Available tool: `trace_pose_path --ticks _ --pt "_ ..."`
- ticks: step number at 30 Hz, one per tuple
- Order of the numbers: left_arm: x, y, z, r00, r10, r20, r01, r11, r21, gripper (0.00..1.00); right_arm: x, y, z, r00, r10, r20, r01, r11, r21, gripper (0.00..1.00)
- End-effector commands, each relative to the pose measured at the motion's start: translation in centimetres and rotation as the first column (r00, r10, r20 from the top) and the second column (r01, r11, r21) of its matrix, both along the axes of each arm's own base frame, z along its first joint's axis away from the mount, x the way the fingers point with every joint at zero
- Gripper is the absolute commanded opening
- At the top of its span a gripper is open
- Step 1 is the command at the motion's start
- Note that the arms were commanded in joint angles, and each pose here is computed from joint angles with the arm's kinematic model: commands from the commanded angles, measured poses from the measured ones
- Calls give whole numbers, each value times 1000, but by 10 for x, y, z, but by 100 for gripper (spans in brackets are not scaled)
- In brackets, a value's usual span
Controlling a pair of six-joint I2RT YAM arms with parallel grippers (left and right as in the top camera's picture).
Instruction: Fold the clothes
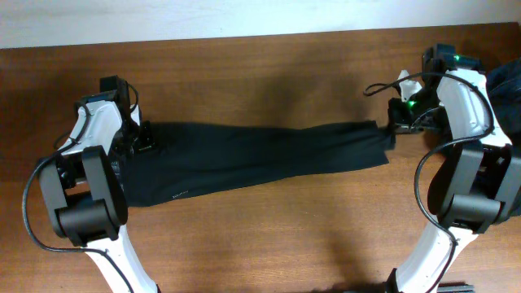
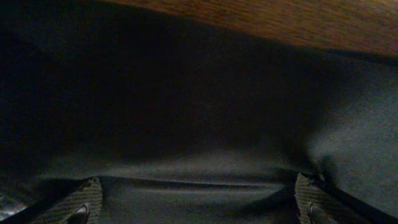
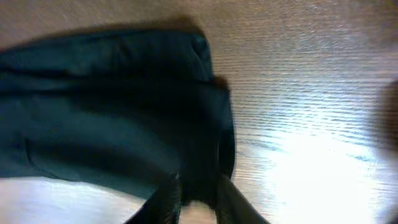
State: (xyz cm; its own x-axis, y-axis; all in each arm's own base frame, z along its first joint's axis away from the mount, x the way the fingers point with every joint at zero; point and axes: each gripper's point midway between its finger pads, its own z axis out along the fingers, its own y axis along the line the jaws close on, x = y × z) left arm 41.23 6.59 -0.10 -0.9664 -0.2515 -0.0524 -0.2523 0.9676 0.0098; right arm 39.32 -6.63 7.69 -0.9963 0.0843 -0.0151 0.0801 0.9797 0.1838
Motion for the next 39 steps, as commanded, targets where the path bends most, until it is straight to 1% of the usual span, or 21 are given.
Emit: trace_pose_path --ticks 1,2,4,10,12,15,17,20,23,26,29,36,39 --pt "-15 9 -18 998 14 -61 -13 1000 25 99 4 -7 11 999 15 29 -13 999 -52 38" --pt "-15 9 -18 998 14 -61 -12 1000 25 99 4 -7 11 1000 15 28 -13 999 -51 43" --pt "-15 9 -18 998 14 -61 -13 1000 25 99 4 -7 11 1000 15 27 -14 999 -51 48" --pt "-15 9 -18 998 14 -61 -13 1000 25 100 0 -3 12 1000 15 14 -15 999 -30 50" --pt "-15 9 -18 998 14 -61 -13 1000 25 99 -2 6 13 1000 14 9 -14 1000 23 50" --pt "-15 9 -18 998 14 -61 -12 1000 25 99 -11 28 18 1000 14 -20 -11 990 139 50" --pt "-15 9 -18 998 14 -61 -13 1000 25 99 -17 38 21 999 21 -44 -13 984 176 50" --pt "-15 9 -18 998 14 -61 -13 1000 25 99 -21 47 21 997 46 -64 -34 983 179 47" --pt "-15 9 -18 998 14 -61 -13 1000 25 99 -16 52 14 996 73 -48 -65 987 149 45" --pt "-15 9 -18 998 14 -61 -13 1000 25 99 -7 55 -1 996 91 -8 -89 989 120 44" --pt "-15 9 -18 998 14 -61 -13 1000 25 100 -7 57 -22 997 83 5 -83 990 116 44" --pt "-15 9 -18 998 14 -61 -13 1000 25 100 -38 61 -72 996 62 -64 -53 991 125 43" --pt "-15 9 -18 998 14 -61 -12 1000 25 100 -45 51 -84 995 61 -79 -55 996 71 44"
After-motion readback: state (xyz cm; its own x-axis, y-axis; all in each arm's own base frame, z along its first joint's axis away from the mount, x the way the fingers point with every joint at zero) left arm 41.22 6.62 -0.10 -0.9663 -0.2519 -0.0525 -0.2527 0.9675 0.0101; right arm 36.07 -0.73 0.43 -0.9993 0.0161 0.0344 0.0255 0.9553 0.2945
